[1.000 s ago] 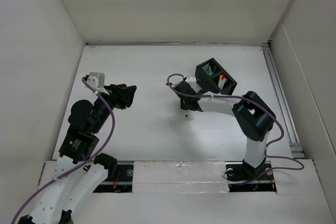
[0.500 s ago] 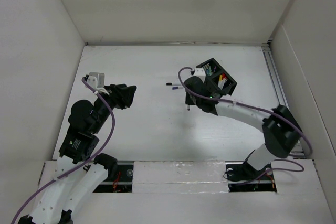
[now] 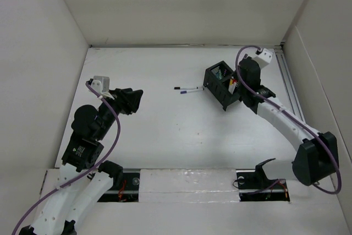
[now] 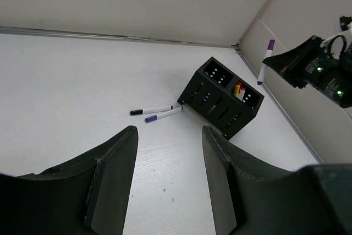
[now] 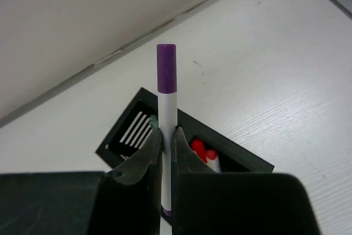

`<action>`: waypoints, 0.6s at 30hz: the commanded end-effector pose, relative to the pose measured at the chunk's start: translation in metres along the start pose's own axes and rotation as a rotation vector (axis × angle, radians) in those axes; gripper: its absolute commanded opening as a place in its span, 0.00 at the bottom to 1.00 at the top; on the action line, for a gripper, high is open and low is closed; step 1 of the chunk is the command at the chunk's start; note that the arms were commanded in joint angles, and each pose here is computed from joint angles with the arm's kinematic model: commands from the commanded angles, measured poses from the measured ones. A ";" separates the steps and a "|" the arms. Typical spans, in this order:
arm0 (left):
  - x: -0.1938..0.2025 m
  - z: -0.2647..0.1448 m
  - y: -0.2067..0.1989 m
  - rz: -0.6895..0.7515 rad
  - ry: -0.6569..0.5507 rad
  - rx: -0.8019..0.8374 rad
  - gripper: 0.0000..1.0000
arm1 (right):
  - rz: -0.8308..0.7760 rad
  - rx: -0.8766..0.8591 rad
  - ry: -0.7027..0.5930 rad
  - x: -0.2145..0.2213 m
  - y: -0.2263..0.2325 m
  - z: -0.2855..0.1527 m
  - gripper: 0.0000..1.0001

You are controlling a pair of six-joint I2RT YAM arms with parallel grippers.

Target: Organize the desk

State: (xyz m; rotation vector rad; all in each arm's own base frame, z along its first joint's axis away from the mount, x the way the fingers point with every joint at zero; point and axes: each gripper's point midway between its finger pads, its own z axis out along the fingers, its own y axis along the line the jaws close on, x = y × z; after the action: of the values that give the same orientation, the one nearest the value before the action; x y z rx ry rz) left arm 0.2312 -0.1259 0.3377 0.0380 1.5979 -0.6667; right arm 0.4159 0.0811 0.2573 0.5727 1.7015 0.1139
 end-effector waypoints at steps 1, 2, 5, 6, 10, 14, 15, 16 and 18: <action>-0.011 -0.001 -0.006 0.016 -0.047 0.034 0.46 | -0.032 0.094 -0.071 -0.008 -0.015 0.019 0.00; -0.011 -0.001 -0.006 0.014 -0.047 0.032 0.46 | -0.048 0.107 -0.070 -0.006 -0.017 0.022 0.00; -0.011 -0.001 -0.006 0.016 -0.047 0.034 0.46 | -0.077 0.144 -0.060 0.002 -0.021 0.030 0.00; -0.012 -0.001 -0.006 0.016 -0.049 0.033 0.46 | -0.081 0.144 -0.056 0.005 -0.021 0.031 0.00; -0.011 0.000 -0.006 0.016 -0.047 0.030 0.46 | -0.115 0.184 -0.042 0.018 -0.029 0.039 0.00; -0.009 0.001 -0.005 0.015 -0.038 0.028 0.46 | -0.147 0.236 -0.019 0.035 -0.037 0.044 0.00; -0.010 0.001 -0.005 0.015 -0.040 0.029 0.46 | -0.158 0.236 -0.011 0.042 -0.036 0.044 0.00; -0.010 0.001 -0.005 0.015 -0.040 0.029 0.46 | -0.163 0.232 -0.008 0.045 -0.033 0.042 0.00; -0.010 0.001 -0.005 0.015 -0.041 0.028 0.46 | -0.169 0.245 -0.009 0.052 -0.034 0.040 0.00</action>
State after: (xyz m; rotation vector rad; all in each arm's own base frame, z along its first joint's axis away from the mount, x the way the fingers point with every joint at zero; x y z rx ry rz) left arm 0.2311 -0.1257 0.3377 0.0376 1.5974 -0.6665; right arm 0.4346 0.0586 0.1709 0.5746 1.8327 -0.2186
